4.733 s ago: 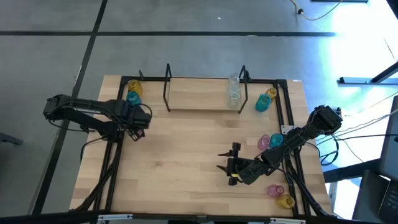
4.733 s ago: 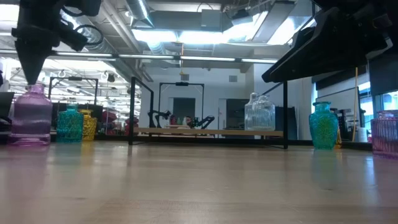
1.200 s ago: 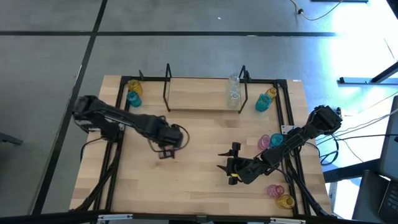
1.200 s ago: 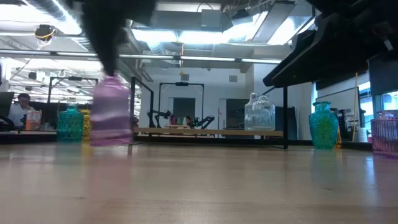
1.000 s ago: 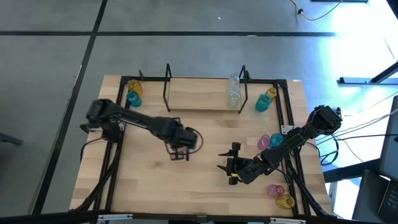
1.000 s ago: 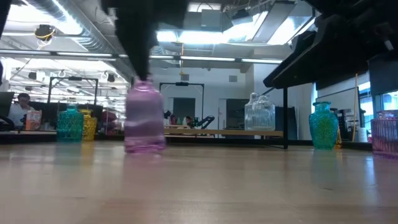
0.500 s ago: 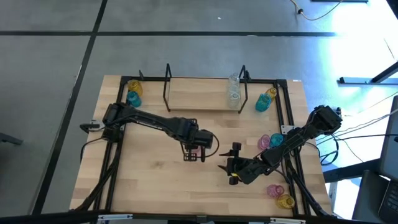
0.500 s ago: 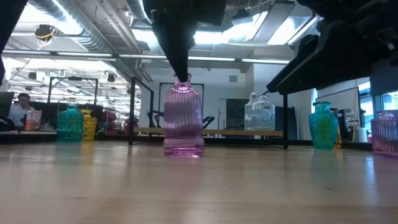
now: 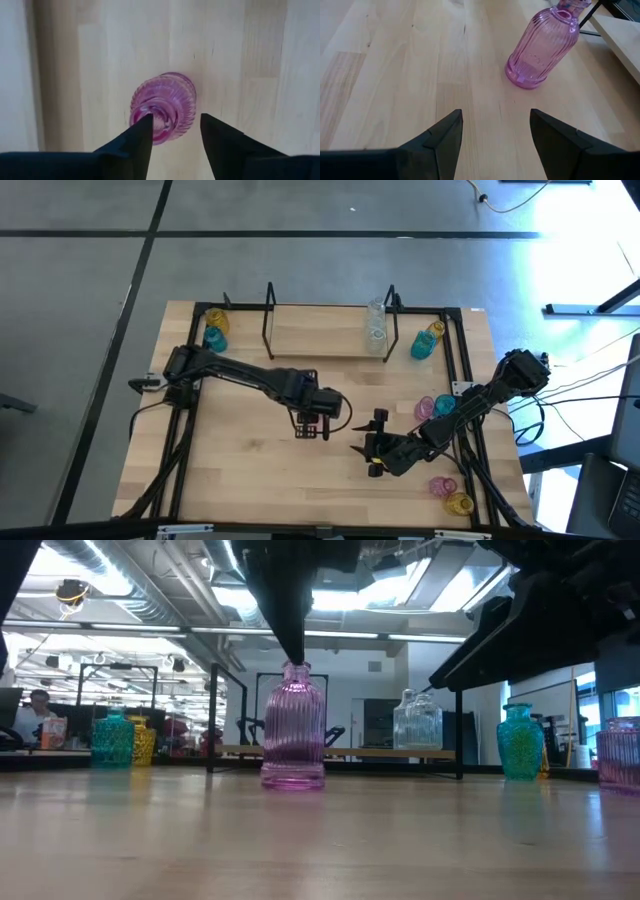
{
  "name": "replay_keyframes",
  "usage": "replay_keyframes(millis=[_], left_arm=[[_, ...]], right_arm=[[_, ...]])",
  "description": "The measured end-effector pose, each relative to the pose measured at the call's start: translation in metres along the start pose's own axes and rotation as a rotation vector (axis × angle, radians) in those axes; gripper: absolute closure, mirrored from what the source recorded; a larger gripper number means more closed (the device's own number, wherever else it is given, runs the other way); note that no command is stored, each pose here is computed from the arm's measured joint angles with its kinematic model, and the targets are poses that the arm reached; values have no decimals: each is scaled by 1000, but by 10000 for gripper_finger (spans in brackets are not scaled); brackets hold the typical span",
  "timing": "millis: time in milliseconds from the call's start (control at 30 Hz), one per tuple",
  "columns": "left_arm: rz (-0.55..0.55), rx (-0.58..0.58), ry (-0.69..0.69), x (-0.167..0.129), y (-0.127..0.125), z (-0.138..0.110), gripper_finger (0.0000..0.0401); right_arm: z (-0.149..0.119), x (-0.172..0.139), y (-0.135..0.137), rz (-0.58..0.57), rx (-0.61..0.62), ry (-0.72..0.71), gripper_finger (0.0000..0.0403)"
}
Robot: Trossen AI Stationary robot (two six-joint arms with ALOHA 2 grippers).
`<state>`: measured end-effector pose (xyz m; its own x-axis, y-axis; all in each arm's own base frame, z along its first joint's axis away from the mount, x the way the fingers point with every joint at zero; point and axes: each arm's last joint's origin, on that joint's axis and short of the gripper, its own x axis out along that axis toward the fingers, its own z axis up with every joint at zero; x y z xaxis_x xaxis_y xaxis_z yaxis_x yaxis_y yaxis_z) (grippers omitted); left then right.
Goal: Sort vases onto shelf
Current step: Put the left pink vase on the shelf
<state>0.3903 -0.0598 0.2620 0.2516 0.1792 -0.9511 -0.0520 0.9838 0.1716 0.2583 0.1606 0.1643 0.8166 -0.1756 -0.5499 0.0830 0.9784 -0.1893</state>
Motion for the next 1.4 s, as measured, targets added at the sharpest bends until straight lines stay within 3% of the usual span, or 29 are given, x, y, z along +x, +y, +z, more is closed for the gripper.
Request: replay_keyframes(millis=[267,400,533,733,967,1167,1400], left_arm=[[35,5,-69,-30,-1,-11,239],[82,21,-134,-46,-10,-32,239],[59,-3,-241,-48,-17,-65,239],[-24,-14,-434,-19,-40,-127,239],[-111,6,-597,33,-61,-185,239],[-131,-98,-721,61,-58,-212,239],[-109,-158,-833,66,-46,-213,239]], right_arm=[[0,0,0,-2,32,2,182],[0,0,0,-1,49,1,182],[0,0,0,0,51,-3,182],[7,0,0,-29,101,-70,182],[35,10,-15,-70,164,-110,182],[60,27,-47,-106,228,-137,182],[78,42,-80,-49,273,-238,182]])
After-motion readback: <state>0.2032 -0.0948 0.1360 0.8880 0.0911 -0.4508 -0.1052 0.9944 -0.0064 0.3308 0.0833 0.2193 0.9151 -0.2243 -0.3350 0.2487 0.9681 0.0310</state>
